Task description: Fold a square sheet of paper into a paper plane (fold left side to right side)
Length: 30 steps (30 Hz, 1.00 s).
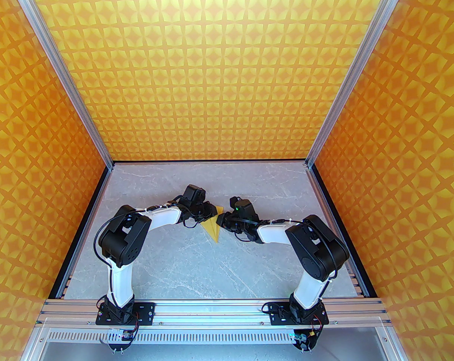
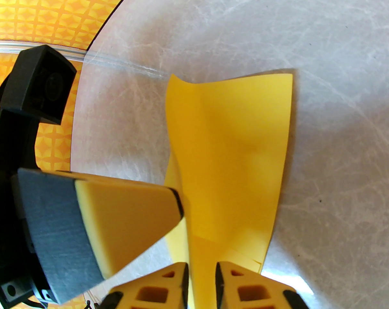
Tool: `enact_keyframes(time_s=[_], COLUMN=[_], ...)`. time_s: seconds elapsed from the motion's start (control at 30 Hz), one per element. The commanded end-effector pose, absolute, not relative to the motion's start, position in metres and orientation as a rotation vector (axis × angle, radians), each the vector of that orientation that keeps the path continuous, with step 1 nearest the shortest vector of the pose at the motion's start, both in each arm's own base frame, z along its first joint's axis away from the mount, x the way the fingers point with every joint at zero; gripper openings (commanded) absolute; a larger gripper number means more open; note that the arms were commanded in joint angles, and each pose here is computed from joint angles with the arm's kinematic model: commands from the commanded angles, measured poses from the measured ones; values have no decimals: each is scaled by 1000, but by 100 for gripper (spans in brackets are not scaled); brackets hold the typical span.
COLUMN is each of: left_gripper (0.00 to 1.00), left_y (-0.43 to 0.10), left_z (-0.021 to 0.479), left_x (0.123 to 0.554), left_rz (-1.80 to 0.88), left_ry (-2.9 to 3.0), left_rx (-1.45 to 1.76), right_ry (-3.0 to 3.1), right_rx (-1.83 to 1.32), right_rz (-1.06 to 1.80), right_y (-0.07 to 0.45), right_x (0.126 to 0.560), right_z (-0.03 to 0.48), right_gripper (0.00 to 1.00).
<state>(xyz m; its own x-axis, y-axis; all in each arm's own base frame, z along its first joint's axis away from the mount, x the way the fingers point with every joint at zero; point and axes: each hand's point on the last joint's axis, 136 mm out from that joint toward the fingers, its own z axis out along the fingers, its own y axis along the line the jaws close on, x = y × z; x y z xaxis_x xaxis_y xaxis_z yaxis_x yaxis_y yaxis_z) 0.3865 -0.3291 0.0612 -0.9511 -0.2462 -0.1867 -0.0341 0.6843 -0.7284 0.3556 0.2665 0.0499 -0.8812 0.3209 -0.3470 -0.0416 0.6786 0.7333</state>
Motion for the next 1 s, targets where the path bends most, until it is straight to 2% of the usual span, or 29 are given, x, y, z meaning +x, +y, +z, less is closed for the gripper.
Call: enact_keyframes(time_s=[0.0,0.43,0.53,0.7,0.97], left_gripper=[21,21,21,21,27], left_y=[-334,-335,-336,-336,-327], left_z=[57,56,57,59,81], left_x=[389,387,387,387,395], left_rz=[-1105,-1109,-1109,-1107,-1105], left_ry=[2635,2639,2638,2635,2592], left_rx=[-199,-193,-188,-182,-167], right_ry=[2421,2425,2428,2436,2444], right_rx=[226,238,241,246,260], right_rz=[1118,1128,1122,1122,1119], right_y=[271,273,272,272,269], right_x=[363,364,364,362,358], right_z=[54,50,48,44,39], right_gripper=[22,22,19,4,0])
